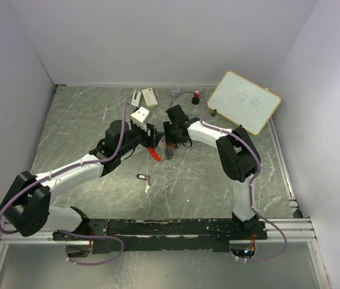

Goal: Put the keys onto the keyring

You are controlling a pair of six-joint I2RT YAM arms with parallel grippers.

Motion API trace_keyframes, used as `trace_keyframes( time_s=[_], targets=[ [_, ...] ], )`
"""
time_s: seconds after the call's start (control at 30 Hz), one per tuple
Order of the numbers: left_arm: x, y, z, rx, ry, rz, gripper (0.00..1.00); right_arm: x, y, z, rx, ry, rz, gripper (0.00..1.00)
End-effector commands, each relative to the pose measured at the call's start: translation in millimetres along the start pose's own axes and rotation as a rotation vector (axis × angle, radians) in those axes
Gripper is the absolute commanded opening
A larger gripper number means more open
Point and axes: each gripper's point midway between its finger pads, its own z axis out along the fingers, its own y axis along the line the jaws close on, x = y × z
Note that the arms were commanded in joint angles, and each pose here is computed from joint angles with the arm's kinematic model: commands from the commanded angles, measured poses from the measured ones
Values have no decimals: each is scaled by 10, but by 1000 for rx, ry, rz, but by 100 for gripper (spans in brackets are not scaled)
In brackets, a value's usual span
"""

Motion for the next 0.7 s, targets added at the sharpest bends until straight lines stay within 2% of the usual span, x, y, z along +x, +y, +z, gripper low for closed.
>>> trace_keyframes(
  time_s=[0.0,0.17,0.27,0.33,0.67],
  targets=[
    [-97,15,-51,-7,-27,4,71,393,-362,157,140,122,-9,45],
    [-113,31,-49,-12,-26,11,71,412,-359,204,108,142,7,14],
    [-108,29,-41,-11,-24,14,71,406,-370,193,109,137,13,3],
    [-107,28,-30,-8,-23,13,71,366,-377,165,111,122,14,0],
    [-53,26,58,0,-7,7,71,74,-350,-103,102,6,18,0]
  ],
)
